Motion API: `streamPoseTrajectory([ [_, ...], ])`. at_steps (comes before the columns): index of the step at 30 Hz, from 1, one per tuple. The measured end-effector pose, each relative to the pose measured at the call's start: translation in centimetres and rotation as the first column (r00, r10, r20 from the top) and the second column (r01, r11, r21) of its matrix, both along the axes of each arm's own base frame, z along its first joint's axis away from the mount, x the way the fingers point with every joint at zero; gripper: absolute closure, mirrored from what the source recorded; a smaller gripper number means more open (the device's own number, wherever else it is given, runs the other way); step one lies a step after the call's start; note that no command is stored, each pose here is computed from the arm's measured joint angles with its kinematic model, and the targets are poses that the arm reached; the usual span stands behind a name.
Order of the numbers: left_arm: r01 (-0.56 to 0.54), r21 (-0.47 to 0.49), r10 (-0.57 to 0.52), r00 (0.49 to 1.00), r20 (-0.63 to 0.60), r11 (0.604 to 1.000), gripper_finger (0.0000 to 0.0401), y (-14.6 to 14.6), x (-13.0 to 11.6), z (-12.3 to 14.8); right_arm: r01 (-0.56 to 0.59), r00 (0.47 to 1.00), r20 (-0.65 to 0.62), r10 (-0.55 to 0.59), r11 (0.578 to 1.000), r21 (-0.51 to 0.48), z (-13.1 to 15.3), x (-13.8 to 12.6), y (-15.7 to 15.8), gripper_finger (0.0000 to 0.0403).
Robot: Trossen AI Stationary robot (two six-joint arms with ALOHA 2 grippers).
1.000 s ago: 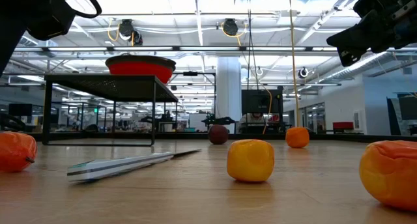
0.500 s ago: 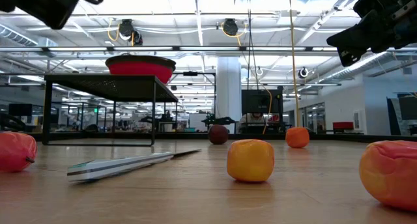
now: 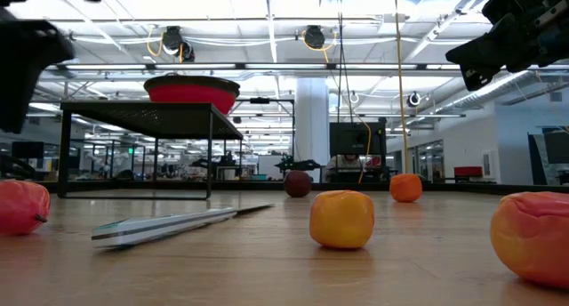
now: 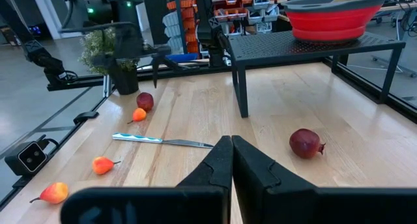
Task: Pick & Place Fruit
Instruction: Put the red pomegranate into the red strainer bowl on the shelf
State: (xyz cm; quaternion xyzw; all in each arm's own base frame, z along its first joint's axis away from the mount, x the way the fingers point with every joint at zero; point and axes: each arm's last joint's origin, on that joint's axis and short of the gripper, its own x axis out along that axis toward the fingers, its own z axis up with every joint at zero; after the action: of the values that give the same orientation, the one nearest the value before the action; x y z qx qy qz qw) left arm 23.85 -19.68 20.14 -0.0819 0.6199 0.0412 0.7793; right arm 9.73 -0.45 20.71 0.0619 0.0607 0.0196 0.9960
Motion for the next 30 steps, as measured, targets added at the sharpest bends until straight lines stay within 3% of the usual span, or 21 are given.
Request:
streamPoseTrajectory([
  [4,0.123,0.032,-0.124,0.992,0.024,0.992,0.0052,-0.1,0.1,0.0,0.0,1.0,0.0,0.0,1.0,0.0,0.0,0.0,0.0,0.0403],
  [12,0.196,0.049,-0.197,0.98,0.002,0.979,0.0052,-0.3,0.3,-1.1,0.0,1.0,0.0,0.0,1.0,0.0,0.0,0.0,0.0,0.0403],
  [23,0.213,0.071,-0.202,0.97,-0.132,0.975,0.0052,-0.9,1.0,-5.0,0.0,1.0,-0.001,0.0,1.0,0.0,0.0,0.0,0.0,0.0403],
  [30,0.212,0.072,-0.2,0.969,-0.146,0.975,0.0052,-0.8,1.1,-5.4,0.0,1.0,-0.001,0.0,1.0,0.0,0.0,0.0,0.0,0.0403],
])
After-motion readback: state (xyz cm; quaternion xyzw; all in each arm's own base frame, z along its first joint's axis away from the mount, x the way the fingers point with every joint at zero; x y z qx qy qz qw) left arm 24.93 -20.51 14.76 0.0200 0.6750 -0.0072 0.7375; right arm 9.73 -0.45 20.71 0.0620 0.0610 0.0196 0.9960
